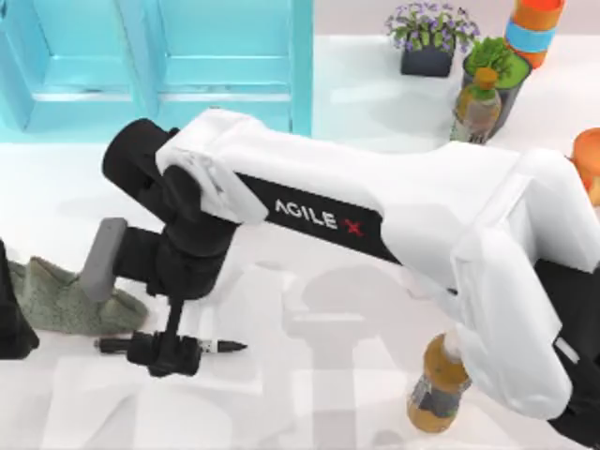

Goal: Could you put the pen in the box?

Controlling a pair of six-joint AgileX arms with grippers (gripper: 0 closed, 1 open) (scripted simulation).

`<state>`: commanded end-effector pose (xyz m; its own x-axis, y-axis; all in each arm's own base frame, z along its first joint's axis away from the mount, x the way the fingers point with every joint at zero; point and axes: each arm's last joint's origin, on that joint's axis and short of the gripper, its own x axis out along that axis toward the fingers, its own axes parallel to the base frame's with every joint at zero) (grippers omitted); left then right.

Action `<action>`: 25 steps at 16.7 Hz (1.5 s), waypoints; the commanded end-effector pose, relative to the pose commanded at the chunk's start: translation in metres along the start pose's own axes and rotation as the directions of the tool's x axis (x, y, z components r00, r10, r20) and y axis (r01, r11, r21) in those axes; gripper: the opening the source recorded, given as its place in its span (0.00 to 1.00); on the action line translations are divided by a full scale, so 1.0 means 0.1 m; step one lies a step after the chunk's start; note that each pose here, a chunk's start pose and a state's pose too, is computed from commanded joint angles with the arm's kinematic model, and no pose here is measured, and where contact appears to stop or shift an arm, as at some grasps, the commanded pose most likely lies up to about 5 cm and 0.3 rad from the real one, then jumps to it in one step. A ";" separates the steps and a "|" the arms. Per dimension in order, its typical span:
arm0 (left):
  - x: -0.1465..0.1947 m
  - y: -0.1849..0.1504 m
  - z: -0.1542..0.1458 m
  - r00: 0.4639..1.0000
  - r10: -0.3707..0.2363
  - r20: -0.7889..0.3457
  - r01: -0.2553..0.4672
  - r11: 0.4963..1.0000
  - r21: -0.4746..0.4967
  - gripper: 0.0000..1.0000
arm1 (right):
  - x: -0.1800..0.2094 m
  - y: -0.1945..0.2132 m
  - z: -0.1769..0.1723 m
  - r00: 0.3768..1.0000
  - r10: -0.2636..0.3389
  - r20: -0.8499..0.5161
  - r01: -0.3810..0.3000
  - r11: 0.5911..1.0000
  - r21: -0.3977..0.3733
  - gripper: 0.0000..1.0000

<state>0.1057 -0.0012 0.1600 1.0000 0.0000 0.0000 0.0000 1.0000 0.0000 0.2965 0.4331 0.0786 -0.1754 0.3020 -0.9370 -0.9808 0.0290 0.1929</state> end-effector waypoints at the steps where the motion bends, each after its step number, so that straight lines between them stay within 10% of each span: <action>1: 0.00 0.00 0.00 1.000 0.000 0.000 0.000 1.000 0.000 1.00 | 0.00 0.00 0.00 1.000 0.000 0.000 0.000 1.000 0.000 0.92; 13: 0.00 0.00 0.00 1.000 0.000 0.000 0.000 1.000 0.000 1.00 | 0.00 0.00 0.00 1.000 0.000 0.000 0.000 1.000 0.000 0.02; 25: 0.00 0.00 0.00 1.000 0.000 0.000 0.000 1.000 0.000 1.00 | -0.35 -0.09 0.03 0.998 -0.061 0.028 0.061 0.998 0.002 0.00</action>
<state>0.1057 -0.0012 0.1600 1.0000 0.0000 0.0000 0.0000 1.0000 0.0000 0.3121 0.4251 0.1103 -0.1129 0.3263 -0.9385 -0.9895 0.0489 0.1360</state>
